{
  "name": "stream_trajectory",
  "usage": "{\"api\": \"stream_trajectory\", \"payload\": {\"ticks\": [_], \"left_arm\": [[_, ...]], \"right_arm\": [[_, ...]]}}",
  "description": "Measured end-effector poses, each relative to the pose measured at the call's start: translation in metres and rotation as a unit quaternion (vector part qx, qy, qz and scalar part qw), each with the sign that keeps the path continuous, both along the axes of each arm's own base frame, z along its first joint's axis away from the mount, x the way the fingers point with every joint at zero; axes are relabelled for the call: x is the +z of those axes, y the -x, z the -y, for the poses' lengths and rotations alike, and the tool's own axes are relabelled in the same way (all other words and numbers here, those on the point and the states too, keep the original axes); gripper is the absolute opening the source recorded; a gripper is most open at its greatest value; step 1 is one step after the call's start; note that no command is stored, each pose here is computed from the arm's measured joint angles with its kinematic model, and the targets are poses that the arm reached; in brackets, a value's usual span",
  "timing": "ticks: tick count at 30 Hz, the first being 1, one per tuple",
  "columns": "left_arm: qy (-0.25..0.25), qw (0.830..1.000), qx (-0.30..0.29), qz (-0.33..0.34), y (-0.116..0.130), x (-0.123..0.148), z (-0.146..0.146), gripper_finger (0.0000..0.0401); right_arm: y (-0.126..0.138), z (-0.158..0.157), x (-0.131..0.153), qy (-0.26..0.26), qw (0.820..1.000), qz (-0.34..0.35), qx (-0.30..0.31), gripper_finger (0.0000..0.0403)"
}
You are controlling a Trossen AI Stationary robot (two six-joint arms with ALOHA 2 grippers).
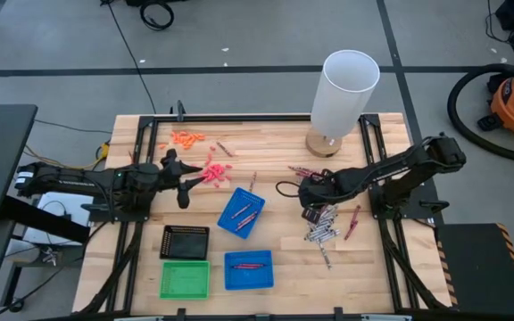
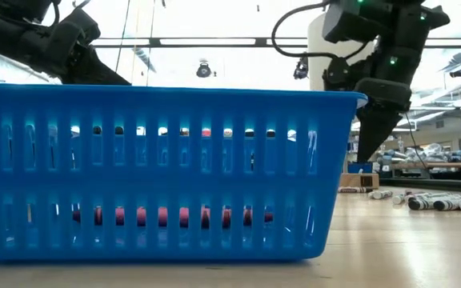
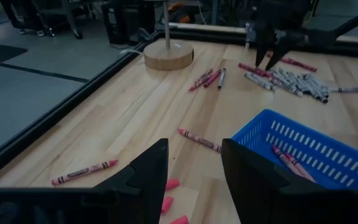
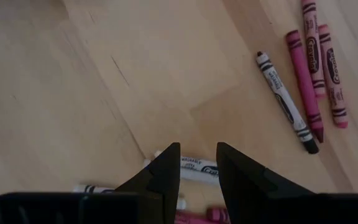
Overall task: Sort crayons
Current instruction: Put the black crayon into the black bin
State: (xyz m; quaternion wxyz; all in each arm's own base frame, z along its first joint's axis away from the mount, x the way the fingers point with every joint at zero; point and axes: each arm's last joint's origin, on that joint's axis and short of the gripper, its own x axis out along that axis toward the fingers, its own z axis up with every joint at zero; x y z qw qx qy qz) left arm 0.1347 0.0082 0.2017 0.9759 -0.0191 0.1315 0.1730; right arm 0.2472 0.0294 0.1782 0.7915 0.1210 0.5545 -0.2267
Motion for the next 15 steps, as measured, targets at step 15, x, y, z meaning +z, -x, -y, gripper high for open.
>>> {"api": "stream_trajectory", "payload": {"ticks": [15], "left_arm": [[0.015,1.000,0.006,0.021,-0.001,0.003,0.000,0.0160]], "right_arm": [[-0.006,0.020,-0.005,0.013,0.999,-0.028,0.044,0.0116]]}}
